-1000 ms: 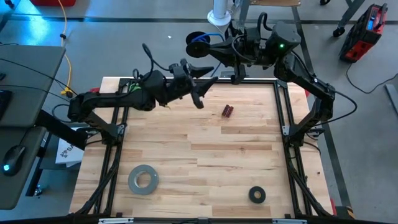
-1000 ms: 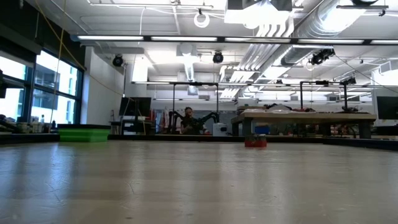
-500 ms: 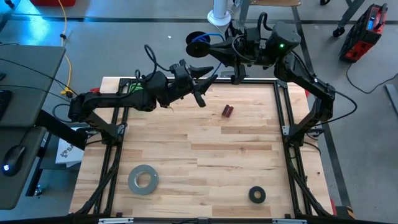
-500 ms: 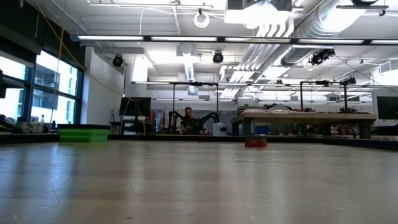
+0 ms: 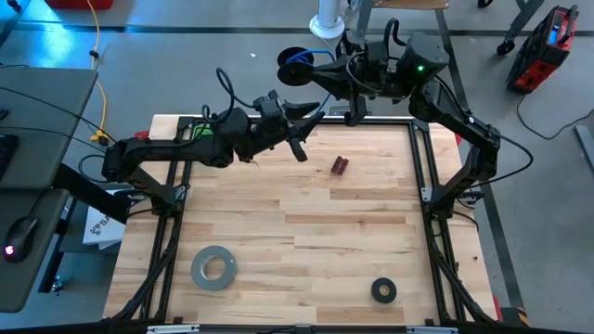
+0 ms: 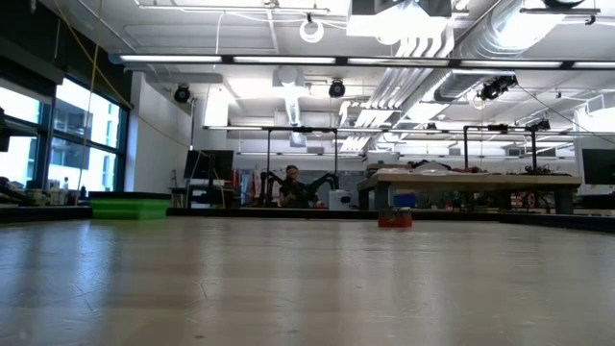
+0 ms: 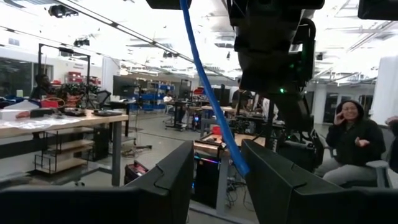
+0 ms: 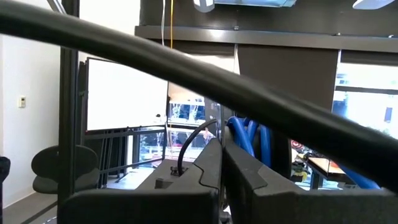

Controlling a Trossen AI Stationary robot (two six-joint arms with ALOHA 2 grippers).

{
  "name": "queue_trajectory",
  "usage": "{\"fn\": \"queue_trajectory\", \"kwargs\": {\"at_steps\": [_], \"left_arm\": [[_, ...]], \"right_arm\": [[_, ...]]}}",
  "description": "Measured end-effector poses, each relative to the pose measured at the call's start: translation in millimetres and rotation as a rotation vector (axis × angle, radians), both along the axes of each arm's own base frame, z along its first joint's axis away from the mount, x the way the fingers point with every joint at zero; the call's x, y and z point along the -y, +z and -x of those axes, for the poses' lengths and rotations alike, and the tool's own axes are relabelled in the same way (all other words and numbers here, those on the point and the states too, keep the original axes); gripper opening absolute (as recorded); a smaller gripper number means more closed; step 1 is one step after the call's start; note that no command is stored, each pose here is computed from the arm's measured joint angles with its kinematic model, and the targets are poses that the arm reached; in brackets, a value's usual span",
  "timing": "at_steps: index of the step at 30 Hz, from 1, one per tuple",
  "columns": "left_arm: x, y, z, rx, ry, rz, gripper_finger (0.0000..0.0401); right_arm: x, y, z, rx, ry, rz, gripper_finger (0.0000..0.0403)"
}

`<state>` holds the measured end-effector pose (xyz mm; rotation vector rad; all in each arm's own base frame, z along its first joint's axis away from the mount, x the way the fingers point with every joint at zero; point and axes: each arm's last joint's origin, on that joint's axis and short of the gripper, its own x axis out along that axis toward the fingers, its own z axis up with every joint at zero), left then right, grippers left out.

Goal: Coil cords
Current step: Coil the blue wire onto a spool

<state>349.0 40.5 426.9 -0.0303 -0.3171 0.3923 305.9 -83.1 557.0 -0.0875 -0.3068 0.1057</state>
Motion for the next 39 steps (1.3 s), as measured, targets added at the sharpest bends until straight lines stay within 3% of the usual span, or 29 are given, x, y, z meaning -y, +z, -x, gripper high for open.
{"fn": "queue_trajectory", "kwargs": {"at_steps": [21, 39], "left_arm": [[4.7, -0.4, -0.3, -0.019, 0.027, -0.031, 0.0125], [5.1, -0.1, -0.4, -0.009, 0.006, -0.019, 0.0011]], "right_arm": [[0.2, -2.1, -0.6, -0.022, 0.0, -0.007, 0.0], [-0.3, -2.0, -0.7, -0.022, 0.008, -0.004, 0.0]]}}
